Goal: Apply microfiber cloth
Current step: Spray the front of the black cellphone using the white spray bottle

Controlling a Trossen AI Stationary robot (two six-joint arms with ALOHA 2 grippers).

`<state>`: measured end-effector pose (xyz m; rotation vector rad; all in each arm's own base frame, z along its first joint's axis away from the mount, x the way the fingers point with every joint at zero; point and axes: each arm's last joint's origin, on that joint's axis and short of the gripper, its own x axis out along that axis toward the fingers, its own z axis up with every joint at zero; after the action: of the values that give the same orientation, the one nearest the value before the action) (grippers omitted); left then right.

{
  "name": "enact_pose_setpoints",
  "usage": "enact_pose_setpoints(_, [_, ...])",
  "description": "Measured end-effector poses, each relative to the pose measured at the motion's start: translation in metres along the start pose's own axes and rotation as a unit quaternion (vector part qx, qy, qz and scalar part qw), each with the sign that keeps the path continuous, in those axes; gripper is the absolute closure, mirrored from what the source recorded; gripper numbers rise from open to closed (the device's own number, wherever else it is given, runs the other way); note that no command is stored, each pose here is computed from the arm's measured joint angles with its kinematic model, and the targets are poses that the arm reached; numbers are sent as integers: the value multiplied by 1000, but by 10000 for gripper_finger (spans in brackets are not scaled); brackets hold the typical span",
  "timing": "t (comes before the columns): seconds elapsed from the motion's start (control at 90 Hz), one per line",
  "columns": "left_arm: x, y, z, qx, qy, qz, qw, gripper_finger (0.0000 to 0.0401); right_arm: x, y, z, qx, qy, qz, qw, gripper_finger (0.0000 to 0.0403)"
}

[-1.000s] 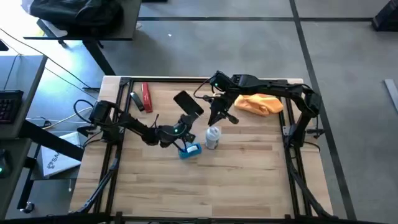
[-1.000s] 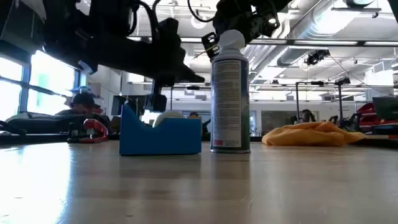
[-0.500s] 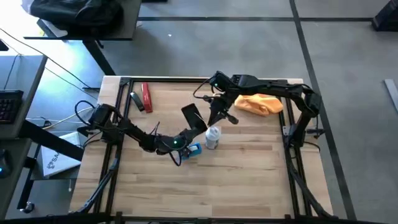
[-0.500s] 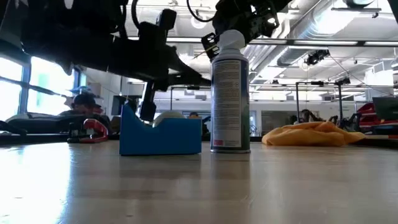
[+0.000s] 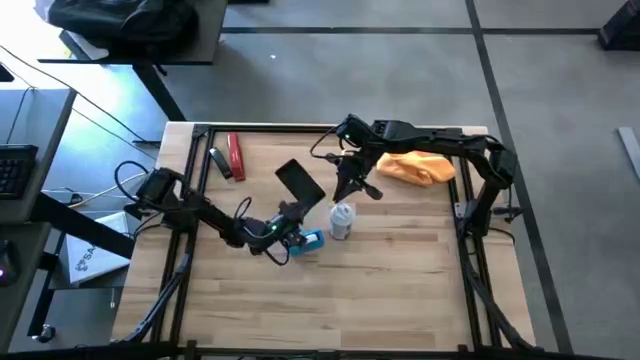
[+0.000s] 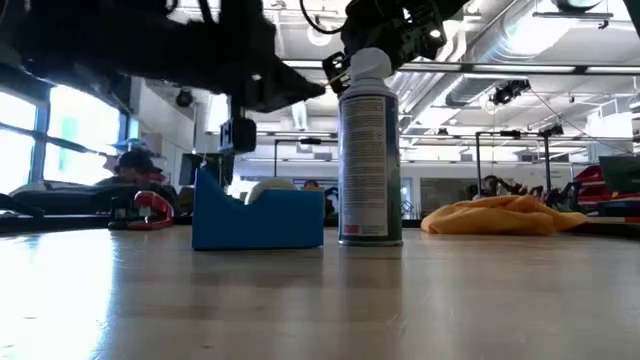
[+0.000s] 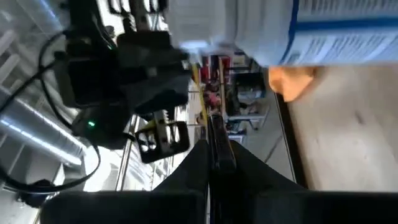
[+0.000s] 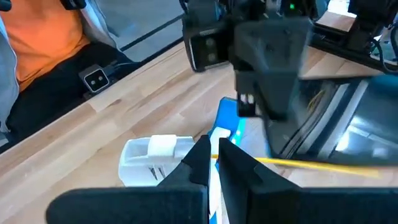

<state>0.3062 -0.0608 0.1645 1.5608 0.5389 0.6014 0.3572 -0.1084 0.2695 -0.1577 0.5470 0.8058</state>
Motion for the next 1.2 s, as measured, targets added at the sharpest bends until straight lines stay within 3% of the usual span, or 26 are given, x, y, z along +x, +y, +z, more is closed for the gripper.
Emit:
enact_pose_setpoints(0.111, [13, -10, -9, 21, 12, -29, 999, 389, 1, 0, 1, 3, -2, -2, 1000, 403])
enact_pose_setpoints(0.233, [20, -16, -14, -1, 0, -49, 999, 389, 1, -1, 1, 4, -3, -3, 1000, 403])
enact_pose_setpoints(0.433, [22, -1, -17, -32, 22, 6, 999, 389, 1, 0, 2, 15, -3, -3, 1000, 403])
enact_pose_setpoints(0.533, [16, 3, -26, -60, 40, 26, 997, 389, -1, 0, 5, 13, -1, -9, 1000, 403])
enact_pose_setpoints(0.767, [-9, -23, -59, -91, 91, -11, 992, 389, -2, -2, 27, -13, 43, -70, 997, 403])
enact_pose_setpoints(1.056, [-27, -35, -79, -210, 135, 3, 968, 389, 7, 19, 70, -47, 96, -90, 990, 403])
enact_pose_setpoints(1.2, [-27, -29, -75, -289, 156, 28, 944, 389, 17, 40, 93, -8, 160, -137, 977, 403])
